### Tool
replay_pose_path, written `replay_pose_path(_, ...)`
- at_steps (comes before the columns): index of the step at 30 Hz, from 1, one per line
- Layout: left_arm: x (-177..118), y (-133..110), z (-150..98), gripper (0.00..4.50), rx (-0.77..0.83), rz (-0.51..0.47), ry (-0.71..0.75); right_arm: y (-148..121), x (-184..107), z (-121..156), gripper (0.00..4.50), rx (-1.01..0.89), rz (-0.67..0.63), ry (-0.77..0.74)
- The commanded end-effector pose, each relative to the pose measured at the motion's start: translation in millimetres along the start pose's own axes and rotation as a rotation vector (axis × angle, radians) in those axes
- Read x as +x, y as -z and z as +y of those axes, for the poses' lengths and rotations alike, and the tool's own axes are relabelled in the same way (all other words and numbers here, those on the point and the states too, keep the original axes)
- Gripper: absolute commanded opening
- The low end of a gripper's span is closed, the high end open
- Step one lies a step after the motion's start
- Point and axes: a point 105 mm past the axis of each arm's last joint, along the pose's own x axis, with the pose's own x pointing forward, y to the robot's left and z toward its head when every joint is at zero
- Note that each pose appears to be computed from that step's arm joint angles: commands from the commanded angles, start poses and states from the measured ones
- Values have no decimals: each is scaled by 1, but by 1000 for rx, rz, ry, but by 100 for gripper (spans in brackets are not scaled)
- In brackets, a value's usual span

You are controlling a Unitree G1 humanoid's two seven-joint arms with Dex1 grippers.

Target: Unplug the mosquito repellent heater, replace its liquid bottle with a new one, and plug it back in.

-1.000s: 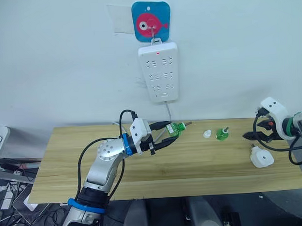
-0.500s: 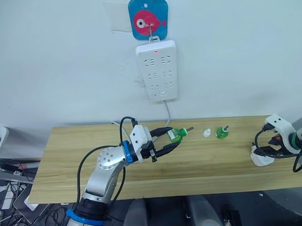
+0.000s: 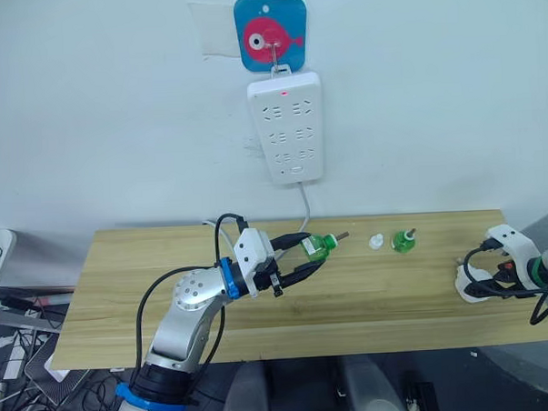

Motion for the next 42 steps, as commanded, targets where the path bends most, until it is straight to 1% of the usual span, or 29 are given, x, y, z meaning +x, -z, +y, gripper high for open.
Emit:
replay_pose_path(1, 2, -15, -4, 224, 34, -46, 17, 1, 0, -4, 447, 5, -26, 18)
replay_pose_path(12, -1, -16, -2, 224, 39, -36, 16, 9, 18, -8, 447, -22, -20, 33)
replay_pose_path(15, -2, -16, -2, 224, 38, -33, 15, 8, 18, -9, 392, -27, -32, 36)
replay_pose_path(17, -2, -16, -2, 224, 37, -31, 13, 5, 19, -7, 320, -29, -44, 26)
replay_pose_path(18, -2, -16, -2, 224, 37, -31, 13, 4, 19, -5, 298, -32, -49, 19)
replay_pose_path(23, 0, -16, -2, 224, 36, -33, 16, 3, 17, -3, 297, -49, -51, 3)
replay_pose_path(26, 0, -16, -2, 224, 37, -35, 21, -3, 6, -7, 297, -72, -69, -1)
replay_pose_path(28, -1, -16, -3, 224, 39, -36, 31, -17, -10, -1, 297, -59, -105, -79)
replay_pose_path(29, -1, -17, -3, 224, 42, -36, 39, -23, -21, 5, 297, -52, -116, -150)
replay_pose_path(33, -3, -21, -7, 224, 54, -47, 78, -37, -72, 52, 297, 8, -148, -571)
replay_pose_path(34, -3, -22, -10, 224, 56, -50, 102, -44, -87, 69, 297, 61, -173, -704)
replay_pose_path(36, -4, -24, -15, 224, 64, -54, 138, -59, -107, 95, 297, 196, -209, -898)
replay_pose_path(37, -4, -26, -16, 224, 67, -57, 151, -64, -112, 109, 297, 218, -203, -969)
replay_pose_path(39, -4, -30, -18, 224, 77, -64, 176, -68, -116, 135, 297, 204, -183, -1077)
replay_pose_path(42, -1, -36, -22, 224, 94, -76, 207, -78, -111, 157, 297, 194, -214, -1175)
